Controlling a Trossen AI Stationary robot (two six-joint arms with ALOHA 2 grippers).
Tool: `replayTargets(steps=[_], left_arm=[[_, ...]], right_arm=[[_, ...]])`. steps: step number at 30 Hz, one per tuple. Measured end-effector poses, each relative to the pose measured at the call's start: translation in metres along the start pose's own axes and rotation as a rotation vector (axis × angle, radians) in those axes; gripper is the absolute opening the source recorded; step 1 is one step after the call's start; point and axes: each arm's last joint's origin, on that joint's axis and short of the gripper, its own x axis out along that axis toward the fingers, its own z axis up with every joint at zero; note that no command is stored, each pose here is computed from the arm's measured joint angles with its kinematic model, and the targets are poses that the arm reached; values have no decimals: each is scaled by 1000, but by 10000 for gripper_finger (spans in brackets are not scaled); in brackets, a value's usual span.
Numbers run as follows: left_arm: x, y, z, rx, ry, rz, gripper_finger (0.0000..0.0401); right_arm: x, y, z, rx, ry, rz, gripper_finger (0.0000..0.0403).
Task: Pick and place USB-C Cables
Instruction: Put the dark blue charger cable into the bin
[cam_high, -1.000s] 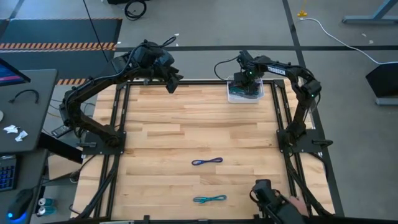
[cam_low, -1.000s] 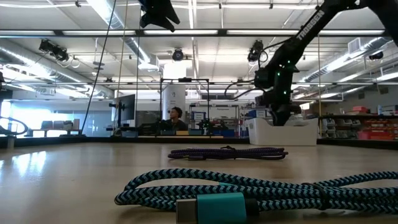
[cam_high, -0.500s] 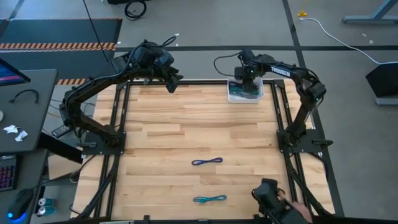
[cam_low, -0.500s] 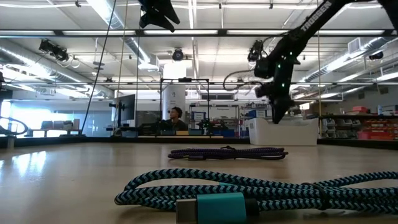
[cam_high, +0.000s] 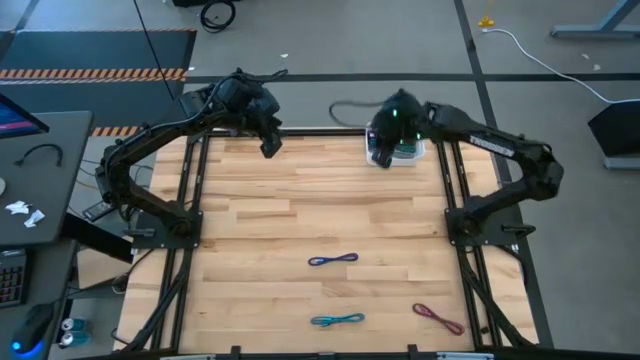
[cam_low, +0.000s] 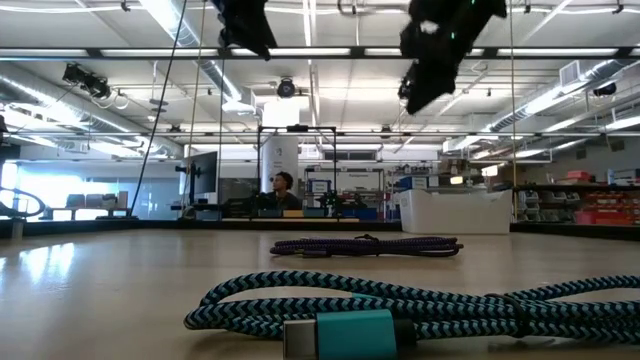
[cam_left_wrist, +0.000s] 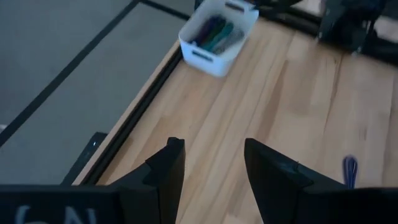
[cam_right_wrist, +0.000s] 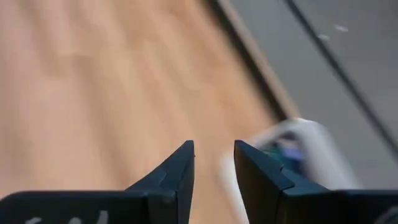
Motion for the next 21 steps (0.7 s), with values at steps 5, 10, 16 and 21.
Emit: replayTargets(steps=[5,10,16,21], left_arm=[[-4,0,-8,62,71,-4,172],[-16,-3,-12,102,77,-25,172],[-35,-4,-19,108,95,-40,172],[-52,-5,-26,107,102,-41,172]], right_arm=[[-15,63,-1,14,-12,240,119],[-16,107,-13,29,57,417,119],[-1,128,-40,-1,170,456,140],[14,144,-55,-90,134,528,197]])
